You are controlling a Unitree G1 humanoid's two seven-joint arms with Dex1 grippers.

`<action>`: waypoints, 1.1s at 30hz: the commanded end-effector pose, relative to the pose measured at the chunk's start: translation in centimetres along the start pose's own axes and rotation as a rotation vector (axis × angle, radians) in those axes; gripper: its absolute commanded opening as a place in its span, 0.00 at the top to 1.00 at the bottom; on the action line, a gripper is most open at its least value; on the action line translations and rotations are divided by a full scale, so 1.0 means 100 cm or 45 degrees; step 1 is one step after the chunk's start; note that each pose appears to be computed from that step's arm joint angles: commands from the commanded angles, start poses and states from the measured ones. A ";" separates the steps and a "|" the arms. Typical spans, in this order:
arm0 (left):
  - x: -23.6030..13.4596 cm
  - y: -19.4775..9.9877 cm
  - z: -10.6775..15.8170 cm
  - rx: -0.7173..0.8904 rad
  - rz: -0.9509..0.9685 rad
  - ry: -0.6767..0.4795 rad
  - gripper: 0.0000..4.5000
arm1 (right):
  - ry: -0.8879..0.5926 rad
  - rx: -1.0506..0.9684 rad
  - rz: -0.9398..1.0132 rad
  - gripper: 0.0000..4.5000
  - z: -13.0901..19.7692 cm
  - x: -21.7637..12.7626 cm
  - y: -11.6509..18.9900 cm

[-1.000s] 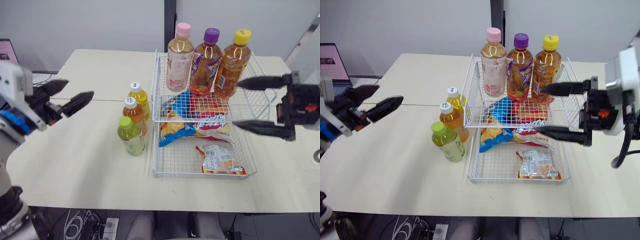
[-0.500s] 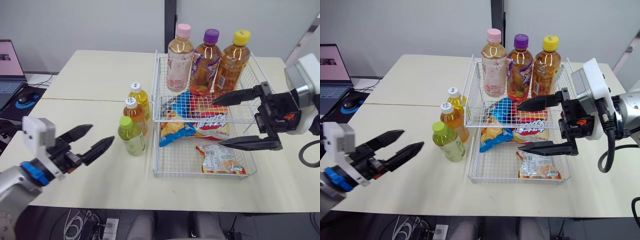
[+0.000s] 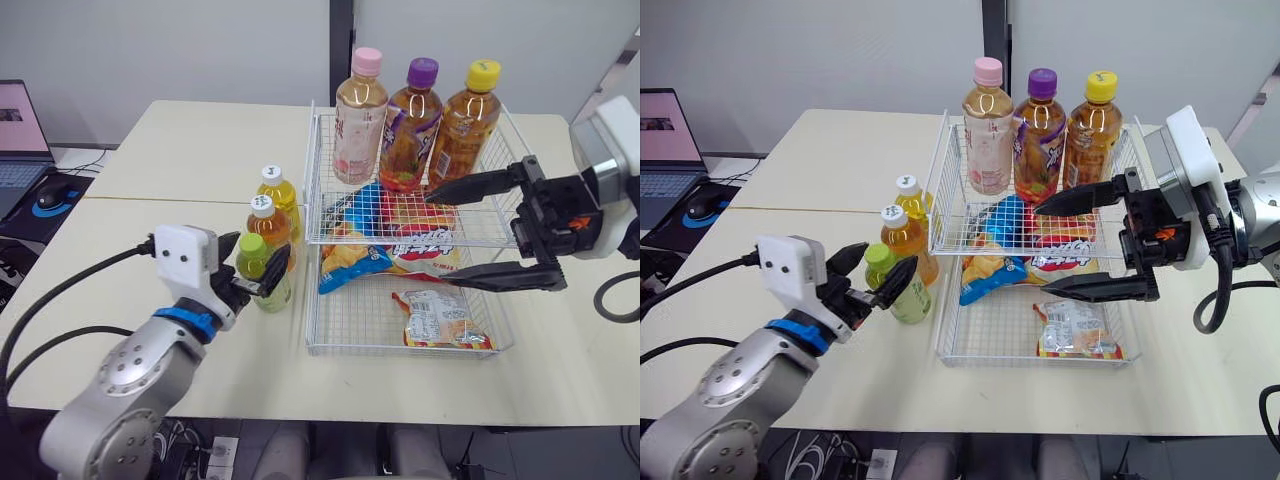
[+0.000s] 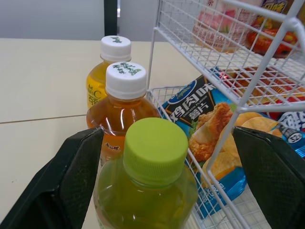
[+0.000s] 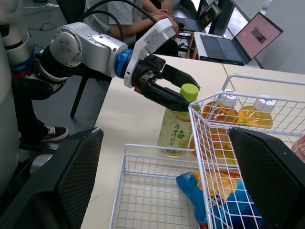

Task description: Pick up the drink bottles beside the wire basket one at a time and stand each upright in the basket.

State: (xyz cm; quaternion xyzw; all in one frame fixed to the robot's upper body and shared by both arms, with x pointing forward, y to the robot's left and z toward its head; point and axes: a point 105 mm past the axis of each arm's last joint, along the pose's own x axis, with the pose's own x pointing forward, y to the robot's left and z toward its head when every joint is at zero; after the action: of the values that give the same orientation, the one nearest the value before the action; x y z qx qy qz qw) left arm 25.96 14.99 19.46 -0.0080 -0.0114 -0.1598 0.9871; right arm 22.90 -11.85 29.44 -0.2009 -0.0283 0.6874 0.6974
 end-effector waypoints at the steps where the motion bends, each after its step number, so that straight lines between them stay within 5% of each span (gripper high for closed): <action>1: 0.003 0.001 0.010 0.021 0.033 -0.058 0.01 | -0.007 -0.072 -0.023 0.00 0.008 -0.004 0.002; 6: 0.011 -0.003 0.012 0.059 0.001 -0.061 0.01 | -0.009 -0.080 -0.032 0.00 0.007 -0.005 0.002; 9: 0.013 -0.004 0.010 0.050 -0.005 -0.051 0.12 | -0.009 -0.082 -0.041 0.00 0.006 -0.005 0.002; 17: 0.010 -0.005 0.003 0.053 -0.001 -0.014 0.67 | -0.017 -0.081 -0.055 0.00 0.007 -0.006 0.002; 33: 0.003 0.001 0.027 0.092 -0.028 -0.124 0.69 | -0.050 -0.051 -0.050 0.00 0.018 -0.008 -0.001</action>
State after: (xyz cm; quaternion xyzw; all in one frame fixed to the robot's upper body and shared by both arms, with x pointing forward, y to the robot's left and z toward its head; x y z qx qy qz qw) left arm 27.06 14.82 19.64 0.0049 -0.0123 -0.1611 0.9868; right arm 22.84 -12.10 30.02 -0.1863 -0.0367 0.6809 0.7073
